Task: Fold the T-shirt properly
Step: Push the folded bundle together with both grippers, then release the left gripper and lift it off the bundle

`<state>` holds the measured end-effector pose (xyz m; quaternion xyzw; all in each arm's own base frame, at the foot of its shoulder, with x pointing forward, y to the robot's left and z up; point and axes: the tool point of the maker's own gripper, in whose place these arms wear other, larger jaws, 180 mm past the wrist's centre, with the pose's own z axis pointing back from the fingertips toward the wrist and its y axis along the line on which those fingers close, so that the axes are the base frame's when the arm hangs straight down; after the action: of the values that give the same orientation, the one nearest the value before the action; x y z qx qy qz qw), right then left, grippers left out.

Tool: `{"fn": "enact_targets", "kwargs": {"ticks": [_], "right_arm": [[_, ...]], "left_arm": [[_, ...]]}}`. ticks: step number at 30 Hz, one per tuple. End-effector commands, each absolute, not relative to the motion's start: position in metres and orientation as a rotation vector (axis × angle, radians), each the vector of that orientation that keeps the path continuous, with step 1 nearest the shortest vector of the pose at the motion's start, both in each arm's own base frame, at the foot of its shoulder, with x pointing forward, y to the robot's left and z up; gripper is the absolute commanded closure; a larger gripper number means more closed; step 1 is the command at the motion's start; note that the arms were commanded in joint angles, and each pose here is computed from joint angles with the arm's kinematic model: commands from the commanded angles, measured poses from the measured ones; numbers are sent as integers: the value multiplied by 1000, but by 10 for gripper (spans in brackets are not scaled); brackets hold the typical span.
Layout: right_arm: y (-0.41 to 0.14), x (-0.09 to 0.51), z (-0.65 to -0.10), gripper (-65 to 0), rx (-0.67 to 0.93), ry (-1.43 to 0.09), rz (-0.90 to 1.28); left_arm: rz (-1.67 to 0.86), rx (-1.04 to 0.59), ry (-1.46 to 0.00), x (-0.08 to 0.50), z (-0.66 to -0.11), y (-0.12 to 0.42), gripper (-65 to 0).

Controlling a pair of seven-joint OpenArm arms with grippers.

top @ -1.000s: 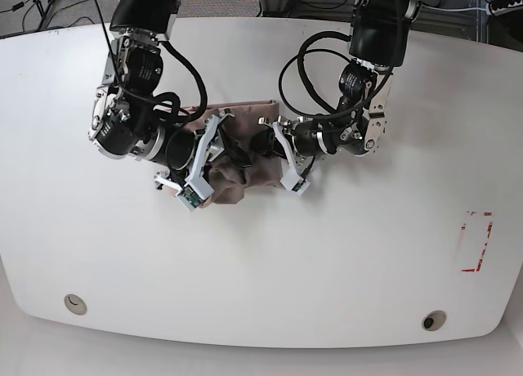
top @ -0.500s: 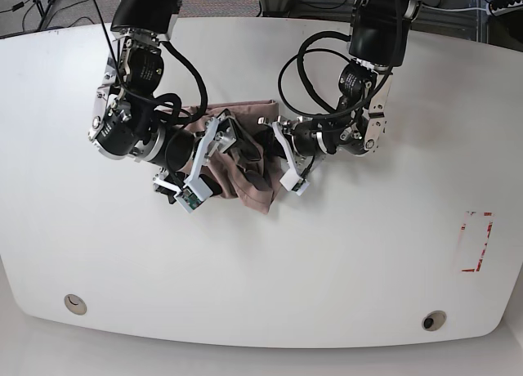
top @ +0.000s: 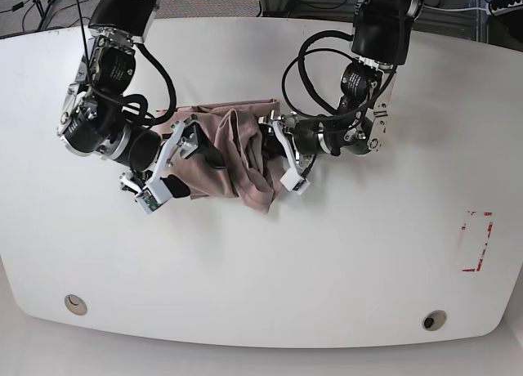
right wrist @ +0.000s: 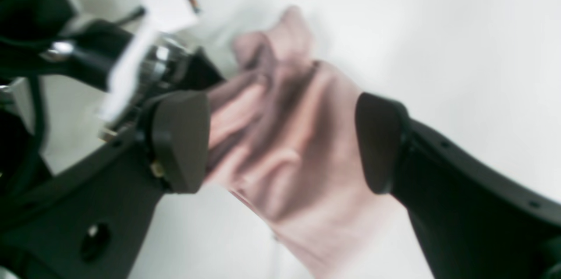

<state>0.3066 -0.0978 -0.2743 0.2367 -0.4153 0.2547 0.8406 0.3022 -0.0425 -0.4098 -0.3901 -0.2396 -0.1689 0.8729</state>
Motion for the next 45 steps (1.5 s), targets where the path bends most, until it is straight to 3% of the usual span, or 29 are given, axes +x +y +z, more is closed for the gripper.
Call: {"fn": "enact_targets", "kwargs": {"ticks": [1, 8, 19, 27, 33, 40, 45], "right_arm": [[-101, 310, -262, -484, 496, -927, 545], [-114, 308, -266, -482, 473, -920, 518], [-97, 290, -286, -482, 525, -859, 509], [-75, 289, -292, -482, 539, -835, 535], [-44, 291, -298, -482, 516, -812, 611], [-40, 312, -292, -480, 375, -863, 680], [-64, 335, -283, -480, 217, -880, 692]], "left_arm": [[-365, -797, -542, 313, -394, -34, -319], [-397, -801, -601, 320, -363, -4, -319], [-303, -719, -715, 332, -326, 105, -319], [-230, -538, -877, 353, -279, 213, -319], [-202, -435, -961, 355, -250, 264, -319], [-217, -414, -930, 342, -258, 266, -319], [-325, -480, -881, 327, -273, 216, -319]]}}
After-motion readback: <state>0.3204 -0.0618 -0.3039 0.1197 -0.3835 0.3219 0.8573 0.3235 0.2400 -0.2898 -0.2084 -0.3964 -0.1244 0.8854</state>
